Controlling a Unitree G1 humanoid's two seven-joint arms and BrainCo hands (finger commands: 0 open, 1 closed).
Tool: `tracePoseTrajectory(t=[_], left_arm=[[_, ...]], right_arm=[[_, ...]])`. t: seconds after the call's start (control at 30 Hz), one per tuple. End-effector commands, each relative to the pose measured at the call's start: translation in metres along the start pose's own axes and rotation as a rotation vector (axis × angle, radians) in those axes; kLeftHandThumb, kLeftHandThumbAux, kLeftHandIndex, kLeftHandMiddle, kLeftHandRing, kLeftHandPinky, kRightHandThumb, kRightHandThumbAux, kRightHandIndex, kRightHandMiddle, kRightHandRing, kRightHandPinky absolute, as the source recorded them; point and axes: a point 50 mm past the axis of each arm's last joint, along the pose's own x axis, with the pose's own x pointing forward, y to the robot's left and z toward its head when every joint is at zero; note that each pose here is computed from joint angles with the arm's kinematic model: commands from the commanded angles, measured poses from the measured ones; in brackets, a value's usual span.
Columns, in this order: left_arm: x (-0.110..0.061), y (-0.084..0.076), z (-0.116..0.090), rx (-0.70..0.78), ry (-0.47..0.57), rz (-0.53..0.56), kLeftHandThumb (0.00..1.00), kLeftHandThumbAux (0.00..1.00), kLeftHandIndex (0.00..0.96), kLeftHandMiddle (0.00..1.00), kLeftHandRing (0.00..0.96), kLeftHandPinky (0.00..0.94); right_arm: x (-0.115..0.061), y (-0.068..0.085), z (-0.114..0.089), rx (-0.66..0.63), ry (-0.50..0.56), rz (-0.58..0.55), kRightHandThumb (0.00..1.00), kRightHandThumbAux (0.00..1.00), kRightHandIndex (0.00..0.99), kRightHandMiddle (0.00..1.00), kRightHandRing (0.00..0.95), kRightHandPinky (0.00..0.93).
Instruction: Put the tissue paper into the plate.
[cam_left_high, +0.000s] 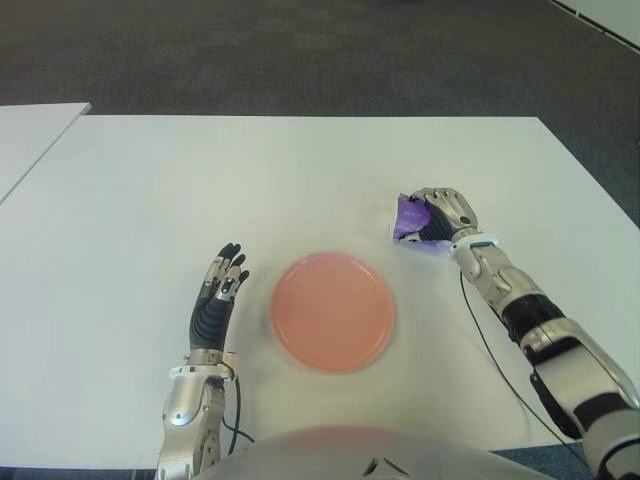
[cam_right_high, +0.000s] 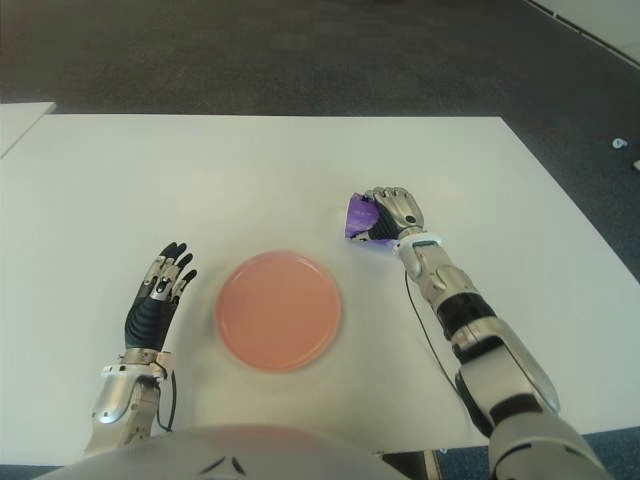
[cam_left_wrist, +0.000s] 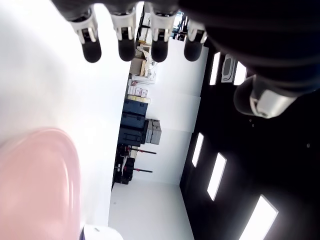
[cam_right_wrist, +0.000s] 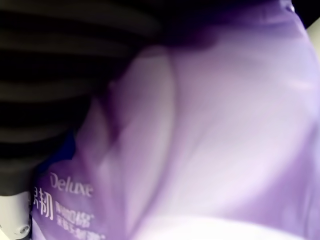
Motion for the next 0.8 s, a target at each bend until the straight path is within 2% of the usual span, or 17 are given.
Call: tracePoseTrajectory(t=[0.03, 0.23, 0.47, 0.6, 0.8], left_arm=[[0.002, -0.001, -0.005, -0.010, 0.007, -0.015, 0.088, 0.341, 0.000, 0.000, 0.000, 0.000], [0.003, -0.001, -0.006, -0.003, 0.002, -0.021, 0.090, 0.339, 0.000, 0.000, 0.000, 0.000], [0.005, 0.001, -0.006, 0.020, 0.001, -0.041, 0.082, 0.335, 0.000, 0.000, 0.000, 0.000], [0.006, 0.002, -0.005, 0.028, 0.010, -0.047, 0.078, 0.333, 0.000, 0.000, 0.000, 0.000], [0.006, 0.002, -0.005, 0.013, 0.011, -0.047, 0.082, 0.334, 0.000, 0.000, 0.000, 0.000]], right_arm=[[-0.007, -0.028, 0.005, -0.007, -0.016, -0.090, 0.962, 0.651, 0.421, 0.519, 0.487, 0.236], [-0.013, -0.058, 0.021, 0.028, -0.044, -0.165, 0.962, 0.651, 0.424, 0.514, 0.484, 0.331], [-0.019, -0.082, 0.034, 0.074, -0.028, -0.198, 0.993, 0.662, 0.408, 0.503, 0.497, 0.437], [-0.027, -0.102, 0.048, 0.149, -0.037, -0.231, 0.998, 0.664, 0.393, 0.493, 0.499, 0.461], [-0.034, -0.112, 0.062, 0.180, -0.056, -0.230, 0.999, 0.665, 0.388, 0.491, 0.506, 0.465]])
